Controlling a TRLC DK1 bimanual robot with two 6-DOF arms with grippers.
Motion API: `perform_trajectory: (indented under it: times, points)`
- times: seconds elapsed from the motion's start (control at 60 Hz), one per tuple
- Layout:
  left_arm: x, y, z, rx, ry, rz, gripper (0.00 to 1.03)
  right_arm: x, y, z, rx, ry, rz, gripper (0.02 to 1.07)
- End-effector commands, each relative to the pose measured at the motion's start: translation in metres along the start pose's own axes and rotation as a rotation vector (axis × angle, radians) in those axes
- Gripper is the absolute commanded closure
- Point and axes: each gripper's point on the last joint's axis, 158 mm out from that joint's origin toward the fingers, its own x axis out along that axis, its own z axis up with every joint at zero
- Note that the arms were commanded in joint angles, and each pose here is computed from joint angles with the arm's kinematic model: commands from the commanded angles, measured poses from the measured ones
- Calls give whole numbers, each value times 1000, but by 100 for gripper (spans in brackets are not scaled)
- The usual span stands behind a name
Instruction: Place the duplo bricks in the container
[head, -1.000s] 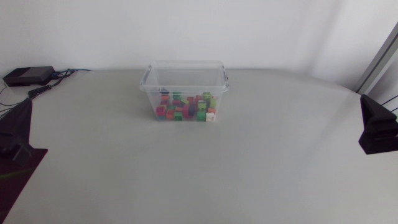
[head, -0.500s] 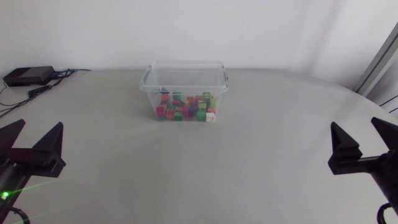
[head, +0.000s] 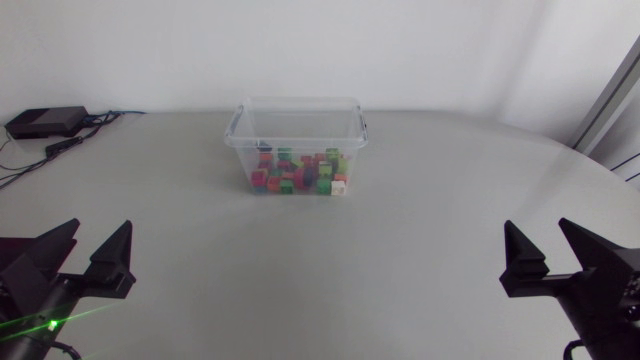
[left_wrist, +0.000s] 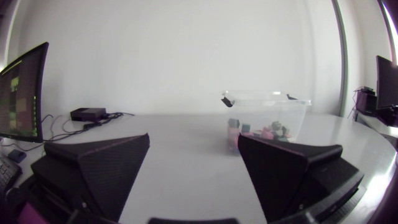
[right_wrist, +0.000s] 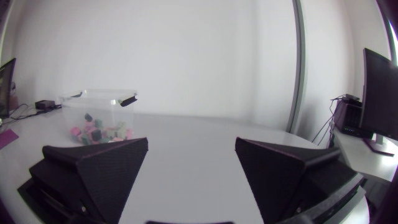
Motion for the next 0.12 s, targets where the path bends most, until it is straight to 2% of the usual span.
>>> perform_trajectory:
  times: [0.0, 0.1]
  points:
    - [1, 0, -5, -25, 0, 0, 5, 1, 0, -5, 28, -1, -1, 6]
    - [1, 0, -5, -25, 0, 0, 5, 1, 0, -5, 28, -1, -1, 6]
